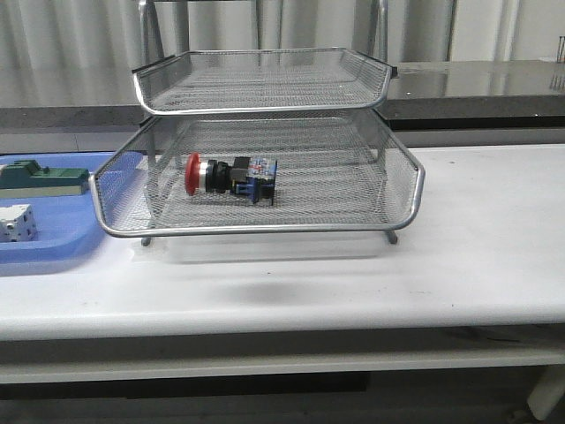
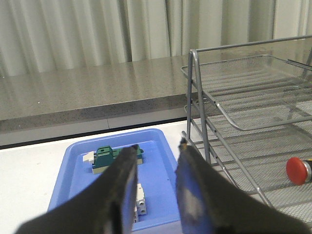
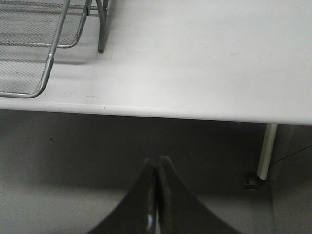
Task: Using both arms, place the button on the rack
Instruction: 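Raise the left gripper away from the rack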
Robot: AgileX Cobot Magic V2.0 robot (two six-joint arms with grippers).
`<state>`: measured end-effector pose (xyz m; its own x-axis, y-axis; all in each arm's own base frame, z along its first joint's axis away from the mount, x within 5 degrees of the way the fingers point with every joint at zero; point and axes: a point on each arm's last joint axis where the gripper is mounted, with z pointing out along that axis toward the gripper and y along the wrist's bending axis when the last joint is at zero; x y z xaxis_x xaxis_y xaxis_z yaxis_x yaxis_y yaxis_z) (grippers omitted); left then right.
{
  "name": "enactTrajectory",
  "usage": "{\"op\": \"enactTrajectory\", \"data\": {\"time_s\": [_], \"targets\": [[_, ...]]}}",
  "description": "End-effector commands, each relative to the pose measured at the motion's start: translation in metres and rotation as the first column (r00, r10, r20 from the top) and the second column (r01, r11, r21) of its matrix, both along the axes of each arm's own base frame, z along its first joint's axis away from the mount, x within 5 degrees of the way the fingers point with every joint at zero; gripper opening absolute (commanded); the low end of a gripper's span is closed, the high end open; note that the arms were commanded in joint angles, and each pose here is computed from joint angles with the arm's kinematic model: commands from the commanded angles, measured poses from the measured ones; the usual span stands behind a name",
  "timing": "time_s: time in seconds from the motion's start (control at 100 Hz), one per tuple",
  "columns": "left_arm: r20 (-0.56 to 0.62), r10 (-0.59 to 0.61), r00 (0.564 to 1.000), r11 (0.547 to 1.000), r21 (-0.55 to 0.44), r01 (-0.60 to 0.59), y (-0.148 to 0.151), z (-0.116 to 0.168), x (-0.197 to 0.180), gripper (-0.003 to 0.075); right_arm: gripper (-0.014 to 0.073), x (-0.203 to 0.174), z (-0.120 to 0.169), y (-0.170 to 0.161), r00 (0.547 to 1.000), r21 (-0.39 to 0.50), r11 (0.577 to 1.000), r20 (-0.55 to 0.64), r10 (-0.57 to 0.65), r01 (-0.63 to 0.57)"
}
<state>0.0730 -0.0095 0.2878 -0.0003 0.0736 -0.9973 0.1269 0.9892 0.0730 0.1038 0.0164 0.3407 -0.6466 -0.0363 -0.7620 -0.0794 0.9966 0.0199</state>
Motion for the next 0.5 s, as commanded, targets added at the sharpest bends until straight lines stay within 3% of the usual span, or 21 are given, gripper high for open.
{"op": "enactTrajectory", "data": {"time_s": [0.0,0.06,0.49], "targets": [[0.101,0.011,0.995,0.999,-0.036,-0.007,0.0009,0.0161,-0.0005,0.0040,-0.0068,0.0026,0.0116,-0.0010,0.997,-0.003,1.000,0.082,-0.001,0.001],[0.101,0.011,0.995,0.999,-0.036,-0.007,0.0009,0.0161,-0.0005,-0.0020,-0.0068,0.0026,0.0116,-0.0010,0.997,-0.003,1.000,0.082,-0.001,0.001],[0.100,0.011,0.995,0.999,-0.036,-0.007,0.0009,0.0160,-0.0005,-0.0021,-0.0068,0.0026,0.0116,-0.0010,0.997,-0.003,1.000,0.082,-0.001,0.001]]}}
